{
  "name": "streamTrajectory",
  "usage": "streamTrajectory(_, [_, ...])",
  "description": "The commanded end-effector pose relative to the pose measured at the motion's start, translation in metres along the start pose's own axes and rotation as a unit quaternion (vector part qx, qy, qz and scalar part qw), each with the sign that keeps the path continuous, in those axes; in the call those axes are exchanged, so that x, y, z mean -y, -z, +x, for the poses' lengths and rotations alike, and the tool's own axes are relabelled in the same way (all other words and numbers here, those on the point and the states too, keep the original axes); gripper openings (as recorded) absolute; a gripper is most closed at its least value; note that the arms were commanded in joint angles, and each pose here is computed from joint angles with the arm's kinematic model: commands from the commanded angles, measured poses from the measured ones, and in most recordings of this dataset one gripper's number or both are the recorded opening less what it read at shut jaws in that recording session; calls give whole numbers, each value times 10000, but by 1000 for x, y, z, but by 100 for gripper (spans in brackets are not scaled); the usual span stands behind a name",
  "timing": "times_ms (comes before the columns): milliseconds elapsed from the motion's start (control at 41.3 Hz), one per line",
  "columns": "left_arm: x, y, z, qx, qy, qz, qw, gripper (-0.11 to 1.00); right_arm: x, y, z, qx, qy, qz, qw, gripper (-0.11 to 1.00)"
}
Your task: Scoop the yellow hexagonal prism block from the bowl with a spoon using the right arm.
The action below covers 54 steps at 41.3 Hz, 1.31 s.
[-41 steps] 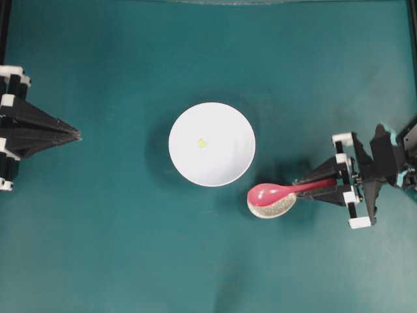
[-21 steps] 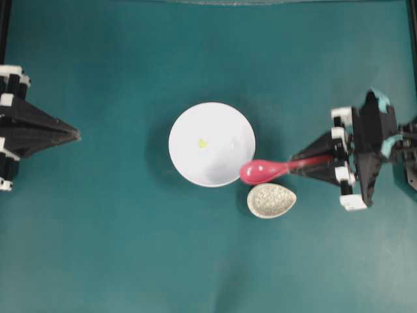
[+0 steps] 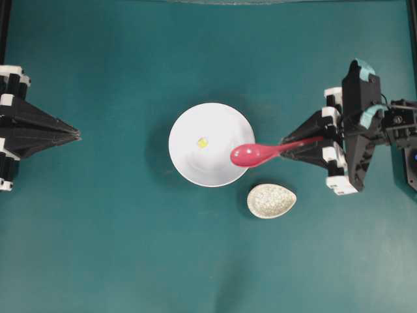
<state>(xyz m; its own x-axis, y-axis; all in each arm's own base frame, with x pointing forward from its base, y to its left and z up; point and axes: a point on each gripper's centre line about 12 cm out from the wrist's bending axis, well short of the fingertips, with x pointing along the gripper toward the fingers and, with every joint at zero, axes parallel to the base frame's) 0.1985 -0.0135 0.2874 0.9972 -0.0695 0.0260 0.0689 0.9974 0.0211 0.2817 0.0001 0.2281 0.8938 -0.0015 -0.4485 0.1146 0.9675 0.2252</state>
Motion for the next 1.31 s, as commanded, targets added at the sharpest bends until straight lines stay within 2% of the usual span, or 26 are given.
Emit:
streamTrajectory(0, [0, -9, 3, 123, 9, 15, 9999, 7, 1, -16, -1, 162, 37, 90, 9998, 25])
streamTrajectory(364, [0, -9, 3, 108, 9, 15, 9999, 7, 9, -26, 13, -56, 203, 574, 9981, 25])
streamTrajectory(630, [0, -9, 3, 115, 9, 15, 9999, 7, 11, -28, 37, -708, 337, 889, 9930, 25])
streamTrajectory(921, [0, -10, 2, 123, 8, -31, 9999, 7, 11, -31, 70, -1446, 436, 867, 9847, 25])
streamTrajectory(1285, [0, -10, 2, 130, 8, -54, 9999, 7, 13, -27, 92, -1764, 506, 824, 9796, 24])
